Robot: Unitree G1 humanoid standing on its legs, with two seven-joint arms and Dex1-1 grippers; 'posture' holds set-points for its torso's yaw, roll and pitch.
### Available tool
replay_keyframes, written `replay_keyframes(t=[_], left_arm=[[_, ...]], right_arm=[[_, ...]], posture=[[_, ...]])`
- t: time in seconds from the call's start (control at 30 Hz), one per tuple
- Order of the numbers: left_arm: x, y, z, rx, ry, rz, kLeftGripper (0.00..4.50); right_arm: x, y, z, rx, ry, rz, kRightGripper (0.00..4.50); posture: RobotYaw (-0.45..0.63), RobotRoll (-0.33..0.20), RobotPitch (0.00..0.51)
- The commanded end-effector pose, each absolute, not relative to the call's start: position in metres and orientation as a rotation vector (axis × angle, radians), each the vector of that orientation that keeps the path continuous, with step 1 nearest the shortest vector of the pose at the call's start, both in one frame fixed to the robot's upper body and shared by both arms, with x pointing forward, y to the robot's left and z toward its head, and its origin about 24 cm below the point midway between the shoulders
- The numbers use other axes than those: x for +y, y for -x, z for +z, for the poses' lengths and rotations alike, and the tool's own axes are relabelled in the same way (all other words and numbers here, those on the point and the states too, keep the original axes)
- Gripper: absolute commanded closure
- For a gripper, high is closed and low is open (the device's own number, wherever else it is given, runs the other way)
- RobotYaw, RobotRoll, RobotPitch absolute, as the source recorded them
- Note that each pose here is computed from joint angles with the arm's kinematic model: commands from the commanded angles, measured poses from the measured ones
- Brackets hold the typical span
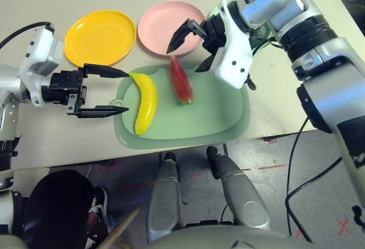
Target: Place the fruits into color-matched plates.
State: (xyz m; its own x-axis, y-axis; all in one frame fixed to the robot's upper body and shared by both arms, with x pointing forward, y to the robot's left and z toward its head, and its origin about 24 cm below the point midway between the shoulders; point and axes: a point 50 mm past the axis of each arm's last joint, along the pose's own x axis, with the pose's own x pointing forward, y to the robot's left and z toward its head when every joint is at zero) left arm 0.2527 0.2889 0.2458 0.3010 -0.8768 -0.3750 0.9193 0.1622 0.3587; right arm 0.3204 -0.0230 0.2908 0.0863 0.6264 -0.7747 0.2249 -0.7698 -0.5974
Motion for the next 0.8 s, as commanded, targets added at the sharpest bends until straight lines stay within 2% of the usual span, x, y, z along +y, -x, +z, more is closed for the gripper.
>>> replay_keyframes(t=[0.03, 0.8], left_arm=[[0.291, -0.252, 0.247, 0.101, -0.599, -1.287, 0.00], [0.290, -0.249, 0.245, 0.094, -0.594, -1.291, 0.00]], right_arm=[[-0.012, -0.316, 0.283, -0.851, 2.058, 1.789, 0.04], [-0.004, -0.324, 0.250, -0.691, 2.153, 1.849, 0.04]], posture=[[-0.03, 0.000, 0.403], [0.00, 0.000, 0.405]])
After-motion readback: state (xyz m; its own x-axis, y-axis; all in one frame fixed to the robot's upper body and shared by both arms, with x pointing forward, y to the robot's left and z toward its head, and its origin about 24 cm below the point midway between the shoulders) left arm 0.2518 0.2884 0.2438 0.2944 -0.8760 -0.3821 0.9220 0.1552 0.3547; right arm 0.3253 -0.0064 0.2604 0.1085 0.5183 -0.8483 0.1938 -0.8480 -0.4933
